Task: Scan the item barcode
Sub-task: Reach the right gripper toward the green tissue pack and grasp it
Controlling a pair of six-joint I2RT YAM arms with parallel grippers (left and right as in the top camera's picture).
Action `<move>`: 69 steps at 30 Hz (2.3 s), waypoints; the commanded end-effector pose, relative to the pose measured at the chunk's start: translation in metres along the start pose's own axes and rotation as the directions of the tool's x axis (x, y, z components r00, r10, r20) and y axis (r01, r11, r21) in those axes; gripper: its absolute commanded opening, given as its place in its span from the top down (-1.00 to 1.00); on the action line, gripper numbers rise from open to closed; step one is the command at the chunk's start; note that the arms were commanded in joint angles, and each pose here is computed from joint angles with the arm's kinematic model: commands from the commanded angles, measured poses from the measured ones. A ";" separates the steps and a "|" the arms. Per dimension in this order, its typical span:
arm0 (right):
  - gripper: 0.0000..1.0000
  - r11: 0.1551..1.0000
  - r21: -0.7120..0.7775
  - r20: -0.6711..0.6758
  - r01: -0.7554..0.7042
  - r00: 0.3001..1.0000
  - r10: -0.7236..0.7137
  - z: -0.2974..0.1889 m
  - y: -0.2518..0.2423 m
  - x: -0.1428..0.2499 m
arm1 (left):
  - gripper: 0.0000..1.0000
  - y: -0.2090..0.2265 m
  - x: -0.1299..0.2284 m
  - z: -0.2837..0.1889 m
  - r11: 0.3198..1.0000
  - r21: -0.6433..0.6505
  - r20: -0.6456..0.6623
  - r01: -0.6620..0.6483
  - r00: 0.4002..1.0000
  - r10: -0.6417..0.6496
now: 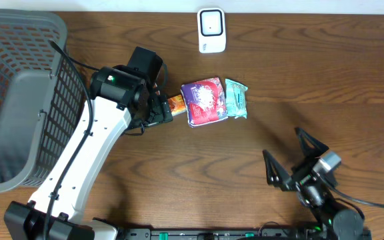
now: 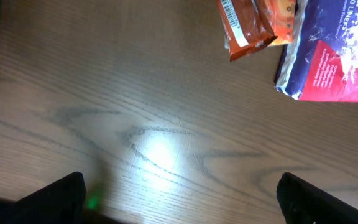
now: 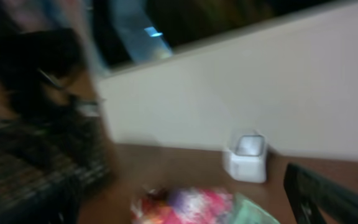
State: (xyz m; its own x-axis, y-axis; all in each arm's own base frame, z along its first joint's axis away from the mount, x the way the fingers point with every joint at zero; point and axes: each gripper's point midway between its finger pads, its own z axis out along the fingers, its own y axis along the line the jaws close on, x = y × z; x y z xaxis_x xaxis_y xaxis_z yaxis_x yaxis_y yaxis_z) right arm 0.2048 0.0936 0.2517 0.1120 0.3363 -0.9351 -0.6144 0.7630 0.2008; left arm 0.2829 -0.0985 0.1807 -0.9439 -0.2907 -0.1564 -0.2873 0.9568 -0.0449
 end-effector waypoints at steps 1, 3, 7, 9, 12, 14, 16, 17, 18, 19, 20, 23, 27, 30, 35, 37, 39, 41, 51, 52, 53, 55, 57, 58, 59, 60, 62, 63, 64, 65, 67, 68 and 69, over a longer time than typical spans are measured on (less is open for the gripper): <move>-0.99 0.982 -0.160 0.042 -0.103 0.993 0.111 -0.004 0.032 -0.020 | -0.95 0.002 0.001 0.003 1.000 -0.015 -0.011 -0.018 1.000 0.017; -0.98 0.985 -0.170 0.169 -0.039 0.983 0.068 -0.008 0.038 -0.049 | -0.95 0.002 0.001 0.003 1.000 -0.015 -0.011 -0.018 1.000 0.017; -0.99 0.990 -0.129 0.405 0.048 0.914 0.009 -0.024 0.046 -0.106 | -0.96 0.002 0.001 0.003 1.000 -0.015 -0.011 -0.017 1.000 0.017; -0.98 0.991 -0.105 0.454 0.079 0.891 -0.023 -0.028 0.051 -0.129 | -0.96 0.002 0.001 0.003 1.000 -0.015 -0.011 -0.018 1.000 0.017; -0.98 0.981 -0.051 0.418 0.187 0.896 -0.149 -0.020 0.060 -0.150 | -0.96 0.002 0.001 0.003 1.000 -0.015 -0.011 -0.018 1.000 0.017; -0.98 0.975 -0.007 0.323 0.223 0.923 -0.209 -0.007 0.057 -0.155 | -0.96 0.002 0.001 0.003 1.000 -0.015 -0.011 -0.018 1.000 0.017; -0.99 0.967 0.025 0.198 0.253 0.947 -0.253 0.006 0.051 -0.155 | -0.95 0.002 0.001 0.003 1.000 -0.015 -0.011 -0.018 1.000 0.017; -0.99 0.965 0.035 0.134 0.261 0.955 -0.264 0.012 0.048 -0.153 | -0.96 0.002 0.001 0.003 1.000 -0.015 -0.011 -0.018 1.000 0.017; -0.98 0.963 0.043 0.061 0.266 0.961 -0.268 0.019 0.043 -0.150 | -0.96 0.002 0.001 0.003 1.000 -0.015 -0.011 -0.018 1.000 0.017; -0.98 0.964 0.054 -0.011 0.259 0.966 -0.259 0.025 0.037 -0.148 | -0.96 0.002 0.001 0.003 1.000 -0.015 -0.011 -0.018 1.000 0.017; -0.98 0.966 0.063 -0.071 0.251 0.967 -0.246 0.031 0.031 -0.144 | -0.96 0.002 0.001 0.003 1.000 -0.015 -0.011 -0.018 1.000 0.017; -0.99 0.977 0.090 -0.293 0.195 0.942 -0.161 0.049 0.009 -0.124 | -0.96 0.002 0.001 0.003 1.000 -0.015 -0.011 -0.018 1.000 0.017; -0.99 0.993 0.100 -0.545 0.055 0.838 0.008 0.069 -0.011 -0.092 | -0.95 0.002 0.001 0.003 1.000 -0.015 -0.011 -0.018 1.000 0.017; -0.99 0.991 0.098 -0.681 -0.085 0.721 0.129 0.085 -0.018 -0.070 | -0.96 0.002 0.001 0.003 1.000 -0.015 -0.011 -0.018 1.000 0.017; -0.98 0.940 0.093 -0.769 -0.328 0.576 0.277 0.097 -0.015 -0.035 | -0.96 0.002 0.001 0.003 1.000 -0.015 -0.011 -0.017 1.000 0.017; -0.98 0.922 0.138 -0.793 -0.362 0.517 0.322 0.099 -0.025 -0.016 | -0.96 0.002 0.001 0.003 1.000 -0.015 -0.011 -0.018 1.000 0.017; -0.99 0.911 0.190 -0.810 -0.366 0.467 0.356 0.103 -0.042 0.006 | -0.96 0.002 0.001 0.003 1.000 -0.015 -0.011 -0.018 1.000 0.017; -0.99 0.885 0.269 -0.809 -0.380 0.410 0.422 0.106 -0.057 0.025 | -0.96 0.002 0.001 0.003 1.000 -0.015 -0.011 -0.018 1.000 0.017; -0.97 0.743 0.626 -0.742 -0.236 0.113 0.661 0.102 -0.112 0.132 | -0.96 0.002 0.001 0.003 1.000 -0.015 -0.011 -0.018 1.000 0.017; -0.98 0.744 0.637 -0.744 -0.201 0.090 0.662 0.103 -0.116 0.140 | -0.95 0.002 0.001 0.003 1.000 -0.015 -0.011 -0.018 1.000 0.017; -0.97 0.745 0.643 -0.746 -0.179 0.076 0.662 0.105 -0.119 0.145 | -0.96 0.002 0.001 0.003 1.000 -0.015 -0.011 -0.018 1.000 0.017; -0.95 0.744 0.652 -0.748 -0.144 0.040 0.663 0.114 -0.130 0.160 | -0.96 0.002 0.001 0.003 1.000 -0.015 -0.011 -0.018 1.000 0.017; -0.84 0.741 0.657 -0.745 -0.142 0.027 0.666 0.121 -0.137 0.170 | -0.96 0.002 0.001 0.003 1.000 -0.015 -0.011 -0.018 1.000 0.017; -0.75 0.739 0.659 -0.744 -0.141 0.023 0.668 0.122 -0.141 0.177 | -0.95 0.002 0.001 0.003 1.000 -0.015 -0.011 -0.018 1.000 0.017; -0.68 0.735 0.662 -0.741 -0.144 0.015 0.671 0.123 -0.144 0.183 | -0.96 0.002 0.001 0.003 1.000 -0.015 -0.011 -0.018 1.000 0.017; -0.64 0.731 0.665 -0.739 -0.153 0.006 0.673 0.123 -0.146 0.191 | -0.96 0.002 0.001 0.003 1.000 -0.015 -0.011 -0.017 1.000 0.017; -0.50 0.723 0.660 -0.742 -0.201 -0.023 0.671 0.125 -0.146 0.209 | -0.96 0.002 0.001 0.003 1.000 -0.015 -0.011 -0.017 1.000 0.017; -0.41 0.719 0.650 -0.748 -0.246 -0.038 0.663 0.128 -0.142 0.217 | -0.96 0.002 0.001 0.003 1.000 -0.015 -0.011 -0.018 1.000 0.017; -0.32 0.717 0.632 -0.759 -0.294 -0.049 0.649 0.131 -0.138 0.223 | -0.95 0.002 0.001 0.003 1.000 -0.015 -0.011 -0.018 1.000 0.017; -0.28 0.709 0.616 -0.768 -0.343 -0.060 0.638 0.135 -0.134 0.230 | -0.96 0.002 0.001 0.003 1.000 -0.015 -0.011 -0.018 1.000 0.017; -0.14 0.680 0.614 -0.765 -0.401 -0.088 0.638 0.137 -0.130 0.243 | -0.96 0.002 0.001 0.003 1.000 -0.015 -0.011 -0.018 1.000 0.017; -0.09 0.669 0.617 -0.762 -0.415 -0.101 0.640 0.136 -0.129 0.249 | -0.96 0.002 0.001 0.003 1.000 -0.015 -0.011 -0.018 1.000 0.017; 0.02 0.658 0.622 -0.758 -0.424 -0.117 0.642 0.134 -0.128 0.255 | -0.95 0.002 0.001 0.003 1.000 -0.015 -0.011 -0.018 1.000 0.017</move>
State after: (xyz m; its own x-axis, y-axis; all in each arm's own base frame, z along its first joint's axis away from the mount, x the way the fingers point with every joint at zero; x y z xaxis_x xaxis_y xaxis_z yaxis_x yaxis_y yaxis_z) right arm 0.4183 0.1373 0.0304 -0.9978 0.0639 -0.0182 0.0398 0.7941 0.6064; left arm 0.2815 -0.0980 0.1790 -0.9450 -0.2903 -0.1508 -0.2875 0.9569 -0.0409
